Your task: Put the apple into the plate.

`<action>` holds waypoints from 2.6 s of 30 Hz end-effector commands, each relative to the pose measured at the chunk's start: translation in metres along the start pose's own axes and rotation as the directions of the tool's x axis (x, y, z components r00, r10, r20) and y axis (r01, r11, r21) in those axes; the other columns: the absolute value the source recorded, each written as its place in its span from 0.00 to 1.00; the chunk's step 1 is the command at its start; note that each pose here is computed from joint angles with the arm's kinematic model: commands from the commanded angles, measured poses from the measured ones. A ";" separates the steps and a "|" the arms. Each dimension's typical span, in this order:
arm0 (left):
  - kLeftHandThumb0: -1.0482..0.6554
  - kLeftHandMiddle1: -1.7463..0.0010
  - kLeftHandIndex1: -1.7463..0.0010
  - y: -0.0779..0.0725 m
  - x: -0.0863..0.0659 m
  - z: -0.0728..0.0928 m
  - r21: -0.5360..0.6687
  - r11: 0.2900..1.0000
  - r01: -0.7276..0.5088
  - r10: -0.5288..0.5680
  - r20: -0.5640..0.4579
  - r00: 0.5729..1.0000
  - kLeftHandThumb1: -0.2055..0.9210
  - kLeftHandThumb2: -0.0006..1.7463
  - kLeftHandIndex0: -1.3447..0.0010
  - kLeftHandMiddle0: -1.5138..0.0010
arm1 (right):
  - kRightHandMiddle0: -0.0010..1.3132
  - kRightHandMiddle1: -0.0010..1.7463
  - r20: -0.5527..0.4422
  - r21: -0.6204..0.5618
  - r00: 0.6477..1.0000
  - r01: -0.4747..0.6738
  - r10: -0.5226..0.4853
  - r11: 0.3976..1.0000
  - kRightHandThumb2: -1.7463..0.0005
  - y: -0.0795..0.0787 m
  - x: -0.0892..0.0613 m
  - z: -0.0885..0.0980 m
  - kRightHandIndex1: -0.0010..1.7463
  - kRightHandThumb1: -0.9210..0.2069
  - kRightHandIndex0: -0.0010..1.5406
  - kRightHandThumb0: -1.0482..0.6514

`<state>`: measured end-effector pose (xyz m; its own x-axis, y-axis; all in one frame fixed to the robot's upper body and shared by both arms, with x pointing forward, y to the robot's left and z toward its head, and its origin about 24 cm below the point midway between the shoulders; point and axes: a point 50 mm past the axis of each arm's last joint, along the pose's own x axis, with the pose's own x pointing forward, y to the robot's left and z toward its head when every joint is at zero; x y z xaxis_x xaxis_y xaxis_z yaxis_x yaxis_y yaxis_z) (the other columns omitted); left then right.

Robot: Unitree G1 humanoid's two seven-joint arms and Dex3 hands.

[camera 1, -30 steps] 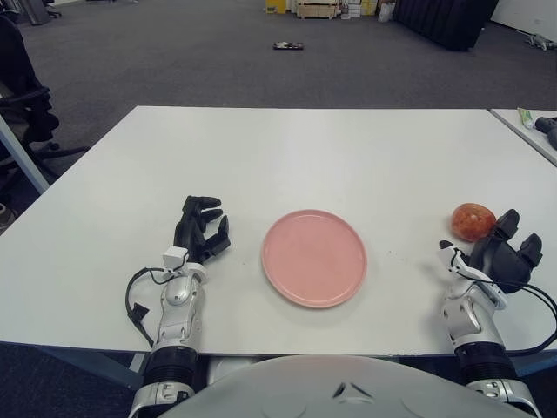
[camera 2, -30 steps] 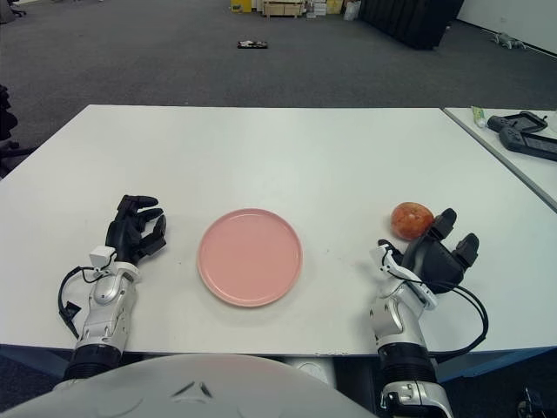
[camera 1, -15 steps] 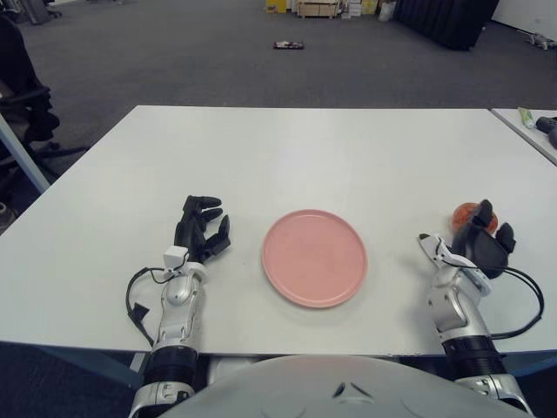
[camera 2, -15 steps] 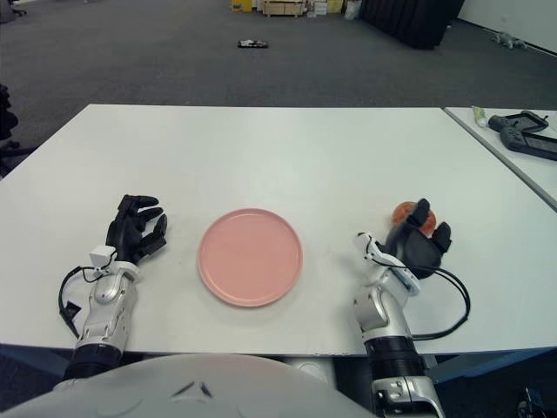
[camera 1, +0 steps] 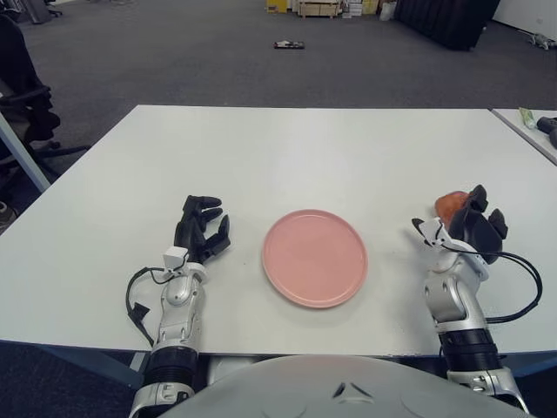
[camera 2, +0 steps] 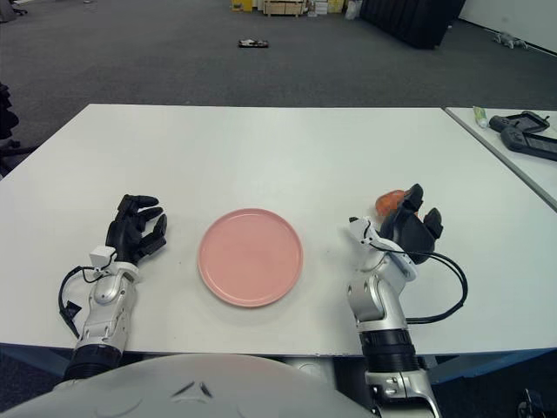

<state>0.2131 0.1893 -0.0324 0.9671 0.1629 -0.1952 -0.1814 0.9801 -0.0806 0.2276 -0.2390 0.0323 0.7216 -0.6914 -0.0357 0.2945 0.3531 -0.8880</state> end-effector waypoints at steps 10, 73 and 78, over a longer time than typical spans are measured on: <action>0.61 0.18 0.00 0.003 -0.008 -0.018 0.004 1.000 -0.020 0.021 -0.111 0.994 0.75 0.48 0.78 0.68 | 0.00 0.00 -0.024 0.034 0.996 0.085 -0.084 0.996 0.52 0.004 0.022 0.008 0.00 0.44 0.00 0.15; 0.61 0.19 0.00 0.006 -0.012 -0.019 -0.016 0.999 -0.034 0.032 -0.113 0.993 0.77 0.45 0.79 0.69 | 0.00 0.48 -0.139 0.151 0.985 0.121 -0.100 0.981 0.43 0.031 0.078 0.023 0.30 0.52 0.00 0.23; 0.61 0.19 0.00 0.007 -0.013 -0.019 -0.018 0.999 -0.040 0.038 -0.110 0.993 0.77 0.46 0.79 0.69 | 0.00 0.57 -0.144 0.172 0.986 0.112 -0.087 0.979 0.41 0.033 0.078 0.025 0.40 0.54 0.00 0.23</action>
<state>0.2097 0.1905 -0.0325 0.9625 0.1765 -0.2061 -0.1982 0.9760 -0.0900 0.3023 -0.2678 0.0066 0.5898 -0.8073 -0.0204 0.4556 0.3534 -0.8170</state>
